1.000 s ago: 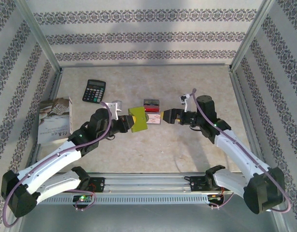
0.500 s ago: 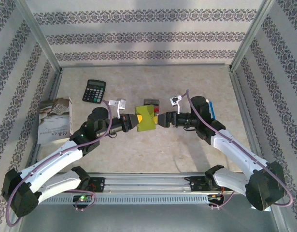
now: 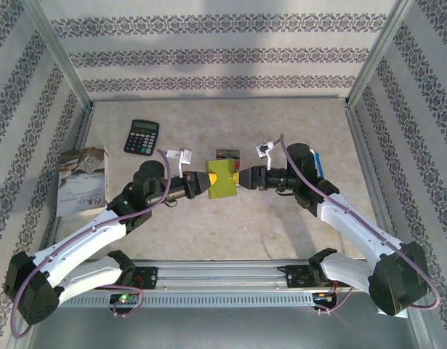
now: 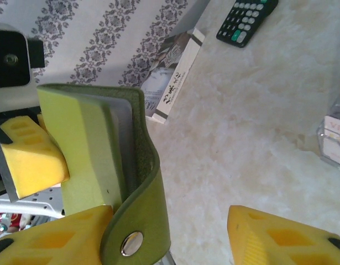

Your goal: Take the credit cards out of the card holder

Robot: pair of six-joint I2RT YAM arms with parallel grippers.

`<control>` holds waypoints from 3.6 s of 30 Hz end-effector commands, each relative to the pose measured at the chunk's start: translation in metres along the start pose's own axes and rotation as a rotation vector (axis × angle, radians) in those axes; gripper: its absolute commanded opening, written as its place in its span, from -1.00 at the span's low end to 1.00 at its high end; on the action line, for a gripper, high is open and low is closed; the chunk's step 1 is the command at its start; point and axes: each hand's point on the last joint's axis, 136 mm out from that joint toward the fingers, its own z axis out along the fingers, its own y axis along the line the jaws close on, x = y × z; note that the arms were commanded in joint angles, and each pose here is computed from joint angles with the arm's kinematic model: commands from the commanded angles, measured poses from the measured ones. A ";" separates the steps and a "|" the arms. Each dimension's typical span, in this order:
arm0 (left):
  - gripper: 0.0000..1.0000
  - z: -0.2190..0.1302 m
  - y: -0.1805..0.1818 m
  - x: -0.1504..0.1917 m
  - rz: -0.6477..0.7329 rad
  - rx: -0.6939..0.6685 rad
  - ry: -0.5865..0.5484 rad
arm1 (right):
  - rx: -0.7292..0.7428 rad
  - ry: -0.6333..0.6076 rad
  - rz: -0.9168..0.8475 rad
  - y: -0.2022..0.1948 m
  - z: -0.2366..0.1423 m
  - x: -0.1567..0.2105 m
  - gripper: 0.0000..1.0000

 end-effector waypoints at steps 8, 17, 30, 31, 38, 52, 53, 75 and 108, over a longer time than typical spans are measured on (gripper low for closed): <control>-1.00 -0.004 -0.021 -0.017 0.025 0.084 -0.060 | -0.015 -0.023 -0.032 0.006 -0.009 -0.006 -0.02; -1.00 -0.005 -0.023 -0.018 0.024 0.095 -0.062 | 0.006 -0.003 -0.025 -0.001 -0.004 0.000 -0.19; -1.00 0.001 -0.019 -0.014 0.008 0.101 -0.048 | -0.067 0.015 -0.052 0.021 0.001 -0.001 -0.74; -0.99 0.000 -0.017 -0.013 0.007 0.092 -0.050 | -0.066 0.013 -0.052 0.021 0.000 -0.001 -0.86; -0.26 -0.007 0.016 -0.010 -0.021 -0.042 -0.085 | -0.049 0.023 -0.033 0.019 -0.006 0.006 -1.00; 0.52 -0.038 0.094 0.012 -0.153 -0.263 -0.121 | -0.027 0.150 0.119 0.009 -0.003 0.037 -1.00; 0.53 -0.039 0.097 0.014 -0.156 -0.277 -0.116 | -0.024 0.163 0.128 0.006 -0.002 0.040 -1.00; 0.62 -0.066 0.139 0.032 -0.344 -0.423 -0.136 | -0.181 0.308 0.186 0.045 0.050 0.066 -1.00; 0.07 -0.048 0.170 0.085 -0.442 -0.489 0.131 | 0.250 0.352 0.385 -0.101 0.007 0.128 -1.00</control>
